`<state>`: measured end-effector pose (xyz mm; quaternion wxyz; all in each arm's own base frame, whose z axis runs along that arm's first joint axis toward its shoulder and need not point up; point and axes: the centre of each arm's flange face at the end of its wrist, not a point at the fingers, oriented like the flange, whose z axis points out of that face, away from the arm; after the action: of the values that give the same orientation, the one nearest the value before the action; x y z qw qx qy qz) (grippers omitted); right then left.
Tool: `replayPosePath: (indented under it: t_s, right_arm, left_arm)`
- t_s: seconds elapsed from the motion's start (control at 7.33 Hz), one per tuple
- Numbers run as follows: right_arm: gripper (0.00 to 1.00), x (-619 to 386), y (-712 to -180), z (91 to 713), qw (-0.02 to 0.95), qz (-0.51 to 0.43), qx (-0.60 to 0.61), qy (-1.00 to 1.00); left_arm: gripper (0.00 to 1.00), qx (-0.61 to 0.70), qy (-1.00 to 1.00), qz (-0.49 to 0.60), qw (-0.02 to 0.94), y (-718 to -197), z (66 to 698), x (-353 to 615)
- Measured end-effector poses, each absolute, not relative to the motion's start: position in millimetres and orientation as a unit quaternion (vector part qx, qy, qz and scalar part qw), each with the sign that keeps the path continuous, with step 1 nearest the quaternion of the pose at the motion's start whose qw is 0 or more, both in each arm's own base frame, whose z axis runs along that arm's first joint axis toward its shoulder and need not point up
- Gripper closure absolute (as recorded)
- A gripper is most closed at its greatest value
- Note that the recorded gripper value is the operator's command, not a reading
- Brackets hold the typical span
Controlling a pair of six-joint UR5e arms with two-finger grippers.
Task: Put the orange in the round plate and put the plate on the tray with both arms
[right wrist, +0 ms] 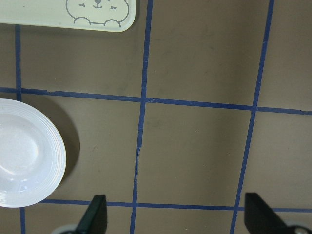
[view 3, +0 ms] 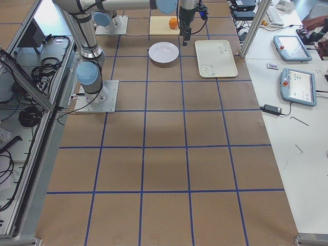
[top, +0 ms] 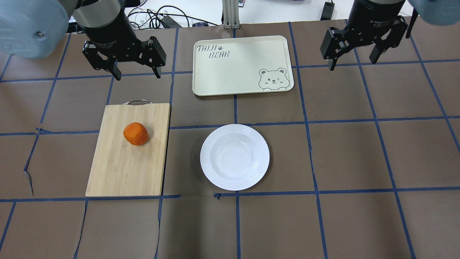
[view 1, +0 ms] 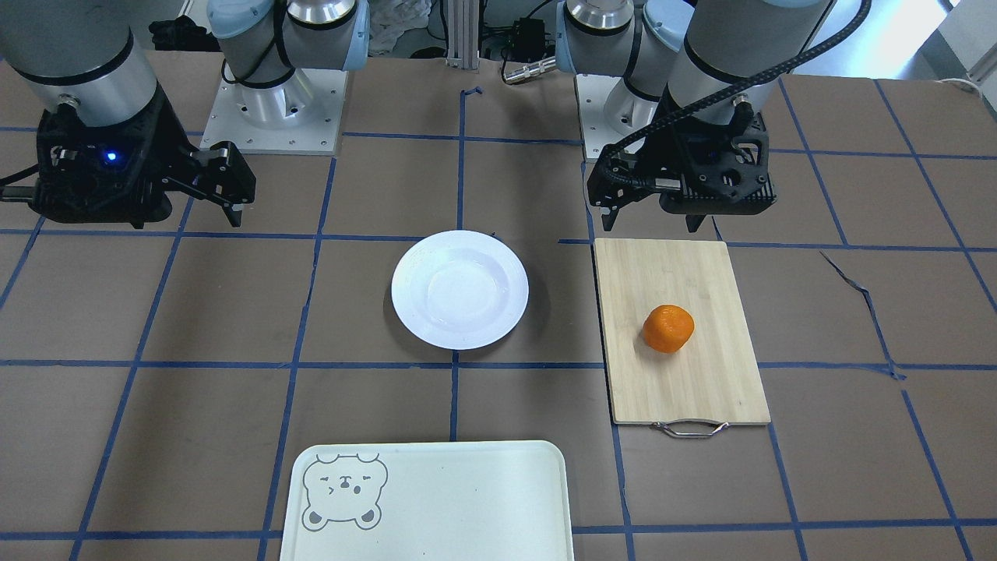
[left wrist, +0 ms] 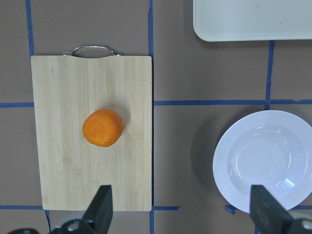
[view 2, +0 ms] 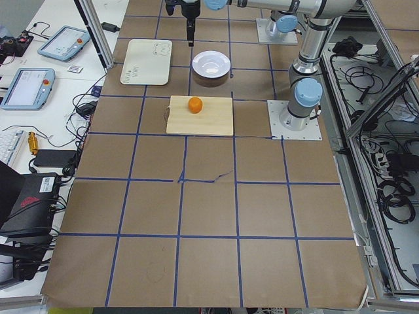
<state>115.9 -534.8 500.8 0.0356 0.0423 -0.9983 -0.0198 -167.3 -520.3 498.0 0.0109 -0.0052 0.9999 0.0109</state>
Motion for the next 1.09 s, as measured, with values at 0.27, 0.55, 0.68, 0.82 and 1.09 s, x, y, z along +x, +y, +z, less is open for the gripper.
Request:
replayPosePath:
  t_s: [0.27, 0.55, 0.68, 0.82, 1.09]
  right_arm:
    - [0.00, 115.4, -538.5, 500.9, 0.036, -0.011, 0.022, -0.999]
    - [0.00, 115.3, -539.9, 504.8, 0.036, -0.003, 0.000, -0.999]
    - [0.00, 115.3, -539.1, 507.0, 0.035, 0.000, -0.002, -0.999]
    - [0.00, 115.5, -538.4, 507.8, 0.035, 0.001, -0.003, -0.999]
    - [0.00, 115.8, -540.5, 504.2, 0.035, 0.001, -0.003, -0.999]
  left_arm:
    - [0.00, -0.005, 1.000, 0.010, 0.011, -519.6, 498.9, -167.0]
    - [0.00, -0.005, 1.000, 0.009, 0.011, -519.0, 499.8, -166.9]
    - [0.00, -0.005, 1.000, 0.009, 0.010, -518.5, 500.6, -166.9]
    - [0.00, -0.005, 1.000, 0.008, 0.010, -518.0, 501.1, -166.9]
    - [0.00, -0.006, 1.000, 0.008, 0.010, -517.5, 501.3, -166.9]
